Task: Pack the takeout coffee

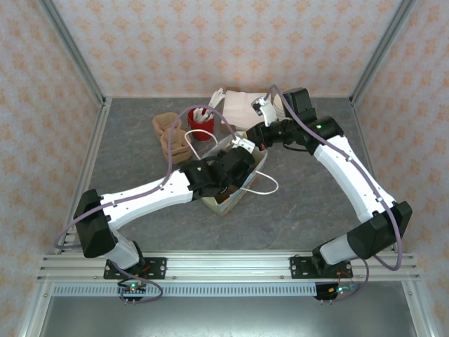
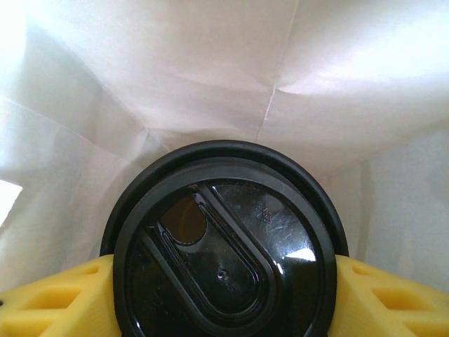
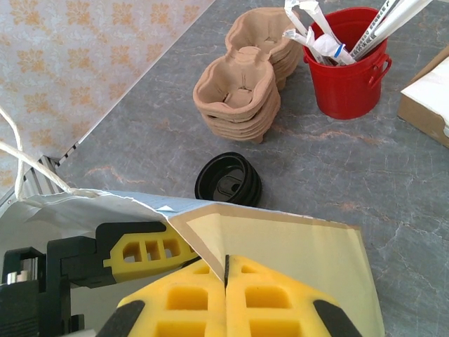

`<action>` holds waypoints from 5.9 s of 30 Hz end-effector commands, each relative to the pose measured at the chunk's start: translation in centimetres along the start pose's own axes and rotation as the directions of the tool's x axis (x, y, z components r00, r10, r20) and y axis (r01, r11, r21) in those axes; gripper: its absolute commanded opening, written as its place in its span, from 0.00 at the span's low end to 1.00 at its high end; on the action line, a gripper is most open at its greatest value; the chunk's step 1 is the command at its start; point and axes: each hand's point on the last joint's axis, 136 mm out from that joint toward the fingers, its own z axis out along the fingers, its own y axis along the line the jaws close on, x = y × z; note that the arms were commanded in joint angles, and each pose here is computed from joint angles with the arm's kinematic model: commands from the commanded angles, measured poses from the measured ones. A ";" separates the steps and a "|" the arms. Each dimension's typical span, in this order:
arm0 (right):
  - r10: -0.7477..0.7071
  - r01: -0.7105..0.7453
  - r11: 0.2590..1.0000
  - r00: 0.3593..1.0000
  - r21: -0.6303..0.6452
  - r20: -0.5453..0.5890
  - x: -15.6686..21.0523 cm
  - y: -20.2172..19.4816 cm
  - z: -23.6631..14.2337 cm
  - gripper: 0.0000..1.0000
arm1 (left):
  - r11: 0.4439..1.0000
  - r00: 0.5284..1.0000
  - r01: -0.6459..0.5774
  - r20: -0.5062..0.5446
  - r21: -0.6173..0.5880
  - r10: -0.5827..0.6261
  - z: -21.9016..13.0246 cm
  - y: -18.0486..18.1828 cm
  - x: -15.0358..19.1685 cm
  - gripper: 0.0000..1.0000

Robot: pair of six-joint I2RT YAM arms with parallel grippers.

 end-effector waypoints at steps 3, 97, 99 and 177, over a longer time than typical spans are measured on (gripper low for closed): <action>-0.030 0.035 0.994 0.998 -0.107 0.050 -1.1 3.1 -0.8 0.00 | 1.000 0.998 -0.006 -0.064 -0.005 0.005 2.1 -0.3 1.8 0.65; 0.036 -0.046 0.995 0.992 -0.090 -0.117 2.6 -1.0 -1.7 0.52 | 0.997 0.992 0.080 -0.096 0.006 -0.079 2.3 1.5 1.4 0.65; 0.035 -0.046 0.996 0.990 -0.075 -0.138 3.0 -1.5 -1.4 0.49 | 0.996 0.993 0.082 -0.091 0.017 -0.080 2.2 1.3 1.2 0.65; -0.251 0.252 0.968 0.967 -0.010 0.040 0.9 0.4 -2.2 0.00 | 0.988 0.991 0.083 -0.092 -0.127 -0.095 3.8 2.3 1.5 0.63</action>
